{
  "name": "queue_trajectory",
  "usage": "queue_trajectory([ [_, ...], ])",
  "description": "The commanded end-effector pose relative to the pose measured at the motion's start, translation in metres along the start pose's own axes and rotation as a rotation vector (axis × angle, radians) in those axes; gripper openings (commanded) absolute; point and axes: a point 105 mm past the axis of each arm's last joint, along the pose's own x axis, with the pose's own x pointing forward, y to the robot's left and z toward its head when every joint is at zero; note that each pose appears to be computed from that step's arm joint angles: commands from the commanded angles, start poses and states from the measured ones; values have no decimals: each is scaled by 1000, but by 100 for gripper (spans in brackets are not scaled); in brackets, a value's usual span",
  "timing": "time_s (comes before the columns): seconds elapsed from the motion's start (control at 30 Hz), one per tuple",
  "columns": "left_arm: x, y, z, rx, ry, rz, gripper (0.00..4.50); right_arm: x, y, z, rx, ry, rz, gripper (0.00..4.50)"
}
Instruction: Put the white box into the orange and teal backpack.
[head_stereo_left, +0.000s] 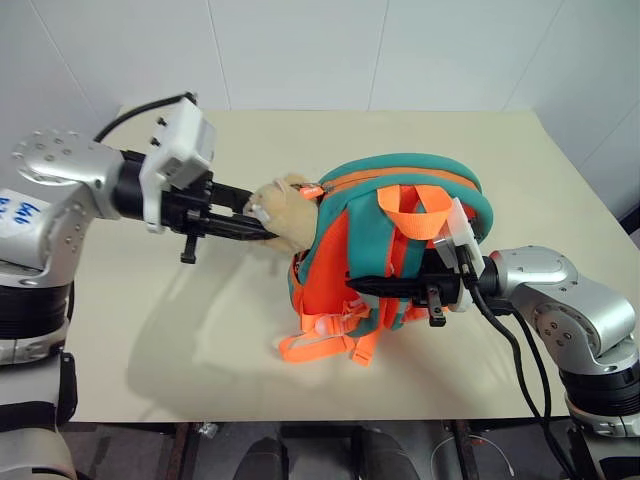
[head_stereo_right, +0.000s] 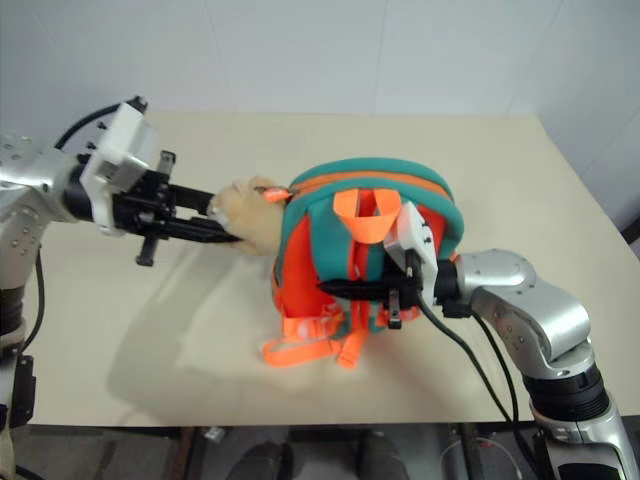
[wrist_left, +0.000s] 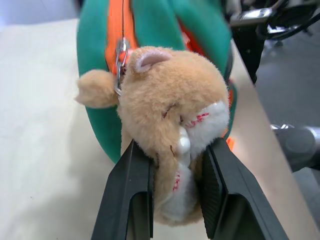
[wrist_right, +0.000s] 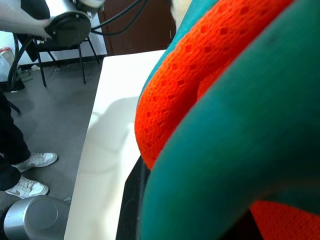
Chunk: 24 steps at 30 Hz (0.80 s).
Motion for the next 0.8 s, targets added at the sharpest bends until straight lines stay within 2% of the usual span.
queue_trajectory([
  [0.03,-10,-6,20,68,-18,1,80,0,0,10,-49,-23,1,51],
  [0.1,-16,-4,20,68,0,28,80,-1,0,9,-47,-22,-1,51],
  [0.37,-36,4,-10,27,162,93,80,-1,0,8,-41,-17,-1,51],
  [0.8,-37,0,-71,-62,371,-22,80,0,3,7,-42,-19,4,51],
])
